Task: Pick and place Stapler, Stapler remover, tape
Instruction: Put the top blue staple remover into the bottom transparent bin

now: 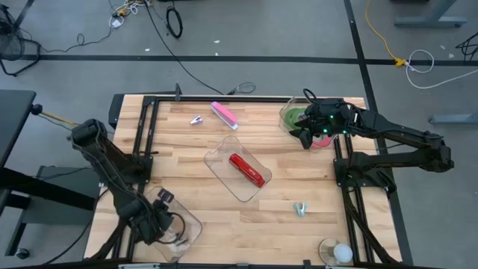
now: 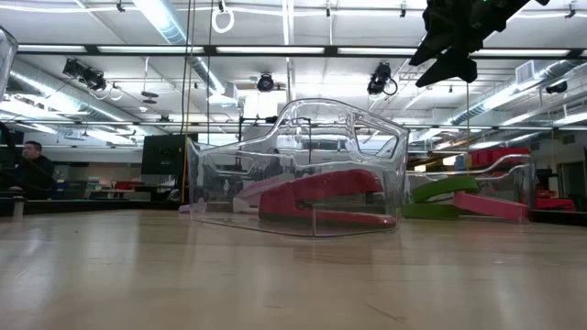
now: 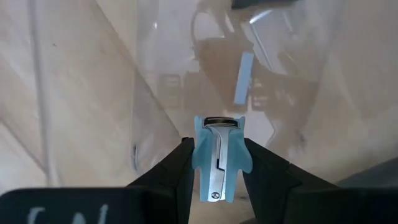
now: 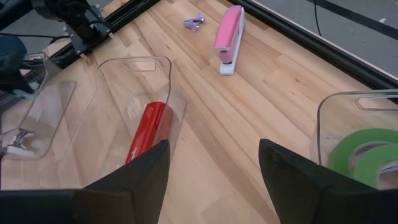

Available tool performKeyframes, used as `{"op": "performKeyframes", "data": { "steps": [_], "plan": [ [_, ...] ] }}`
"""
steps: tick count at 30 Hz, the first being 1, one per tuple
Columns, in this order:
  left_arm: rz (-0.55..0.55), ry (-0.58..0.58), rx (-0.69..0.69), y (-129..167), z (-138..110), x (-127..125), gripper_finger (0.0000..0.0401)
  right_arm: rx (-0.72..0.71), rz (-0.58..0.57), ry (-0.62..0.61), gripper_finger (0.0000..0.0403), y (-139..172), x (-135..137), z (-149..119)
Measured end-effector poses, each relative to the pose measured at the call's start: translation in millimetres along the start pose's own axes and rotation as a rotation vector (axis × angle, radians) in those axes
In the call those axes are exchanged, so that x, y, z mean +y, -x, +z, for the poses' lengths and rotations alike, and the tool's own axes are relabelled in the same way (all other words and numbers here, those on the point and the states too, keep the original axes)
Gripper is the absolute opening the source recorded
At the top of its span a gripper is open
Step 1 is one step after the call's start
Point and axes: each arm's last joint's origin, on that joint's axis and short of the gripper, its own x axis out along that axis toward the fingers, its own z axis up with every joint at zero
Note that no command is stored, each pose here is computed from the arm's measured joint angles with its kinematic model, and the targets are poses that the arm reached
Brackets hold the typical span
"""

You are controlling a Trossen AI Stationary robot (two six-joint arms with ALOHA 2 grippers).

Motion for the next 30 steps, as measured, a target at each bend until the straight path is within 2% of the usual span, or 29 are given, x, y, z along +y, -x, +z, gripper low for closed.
{"op": "performKeyframes", "data": {
  "steps": [8,23,26,30],
  "plan": [
    [0.003,-0.018,0.007,-23,-23,8,0.0126,0.0,0.0,-0.003,0.0245,0,0,0],
    [-0.008,-0.021,-0.019,-25,-21,7,0.0126,0.0,0.0,-0.018,0.0245,0,0,0],
    [-0.008,-0.021,-0.019,-25,-21,7,0.0137,0.0,0.0,-0.018,0.0245,0,0,0],
    [-0.002,0.0,-0.021,-25,-21,7,0.0173,0.0,0.0,-0.018,0.0245,0,0,0]
  ]
}}
